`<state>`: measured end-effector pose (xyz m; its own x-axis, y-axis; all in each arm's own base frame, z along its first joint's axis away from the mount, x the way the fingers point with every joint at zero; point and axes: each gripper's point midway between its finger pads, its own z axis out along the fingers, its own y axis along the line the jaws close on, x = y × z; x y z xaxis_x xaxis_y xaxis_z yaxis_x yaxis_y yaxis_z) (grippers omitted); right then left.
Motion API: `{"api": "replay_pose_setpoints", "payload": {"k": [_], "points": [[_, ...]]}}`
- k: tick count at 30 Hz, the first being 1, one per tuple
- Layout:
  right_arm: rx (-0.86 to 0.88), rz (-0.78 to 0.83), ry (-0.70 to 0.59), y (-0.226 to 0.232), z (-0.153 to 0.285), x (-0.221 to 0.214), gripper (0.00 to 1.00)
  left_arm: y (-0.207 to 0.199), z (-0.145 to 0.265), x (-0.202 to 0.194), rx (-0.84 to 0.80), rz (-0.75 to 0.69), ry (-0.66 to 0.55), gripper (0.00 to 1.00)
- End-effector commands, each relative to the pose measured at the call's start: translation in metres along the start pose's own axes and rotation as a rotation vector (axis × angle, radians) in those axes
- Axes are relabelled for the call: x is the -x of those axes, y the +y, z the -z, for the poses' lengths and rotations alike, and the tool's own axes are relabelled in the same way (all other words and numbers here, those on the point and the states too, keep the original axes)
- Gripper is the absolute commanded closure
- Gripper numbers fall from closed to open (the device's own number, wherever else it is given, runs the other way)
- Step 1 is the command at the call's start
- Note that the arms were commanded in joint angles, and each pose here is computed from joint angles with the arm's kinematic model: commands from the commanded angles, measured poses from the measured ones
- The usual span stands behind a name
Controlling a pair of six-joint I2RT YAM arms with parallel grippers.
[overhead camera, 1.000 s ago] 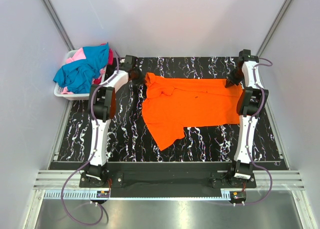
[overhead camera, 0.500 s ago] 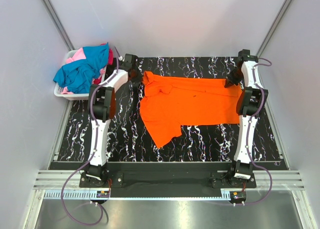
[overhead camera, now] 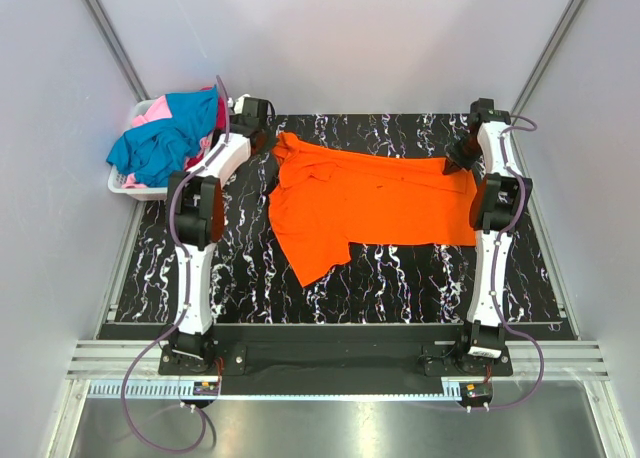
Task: Fold and stack the t-shirts
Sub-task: Fold the tshirt
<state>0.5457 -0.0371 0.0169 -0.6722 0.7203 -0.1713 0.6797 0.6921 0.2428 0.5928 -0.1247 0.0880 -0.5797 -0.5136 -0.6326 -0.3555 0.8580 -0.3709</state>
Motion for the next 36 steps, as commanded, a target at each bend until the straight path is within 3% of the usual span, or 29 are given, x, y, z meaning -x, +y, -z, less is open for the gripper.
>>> {"api": "replay_pose_setpoints", "payload": {"k": [1,2,3,6,9,13,18,24,29,36], "points": [[-0.045,-0.009,-0.009,-0.013,-0.006,0.005,1.00,0.011,0.016,0.051,0.050,0.009,-0.153,0.97],[-0.044,-0.008,-0.008,-0.013,-0.006,0.005,1.00,0.013,0.015,0.049,0.054,0.010,-0.147,0.90],[-0.045,-0.006,-0.004,-0.014,-0.007,0.004,1.00,0.014,0.014,0.047,0.058,0.009,-0.142,0.62],[-0.046,-0.002,-0.007,-0.014,-0.007,0.005,1.00,0.021,0.017,0.048,0.089,0.016,-0.151,0.30],[-0.044,0.003,-0.010,-0.014,-0.006,0.005,0.98,0.033,0.025,0.044,0.129,0.025,-0.151,0.22],[-0.037,0.007,-0.019,-0.012,-0.005,0.008,0.97,0.030,0.035,0.033,0.082,0.030,-0.099,0.22],[-0.038,0.022,-0.020,-0.012,-0.005,0.008,0.97,0.012,0.057,-0.025,-0.057,0.070,0.136,0.27],[-0.025,0.054,-0.019,-0.010,-0.002,0.008,0.95,0.002,0.095,-0.084,-0.150,-0.002,0.300,0.33],[0.016,0.121,-0.014,0.002,0.004,0.003,0.95,-0.008,0.127,-0.106,-0.186,-0.063,0.317,0.41],[0.045,0.204,0.003,0.022,-0.003,-0.013,0.92,-0.004,0.129,-0.128,-0.161,-0.102,0.338,0.46]]}}
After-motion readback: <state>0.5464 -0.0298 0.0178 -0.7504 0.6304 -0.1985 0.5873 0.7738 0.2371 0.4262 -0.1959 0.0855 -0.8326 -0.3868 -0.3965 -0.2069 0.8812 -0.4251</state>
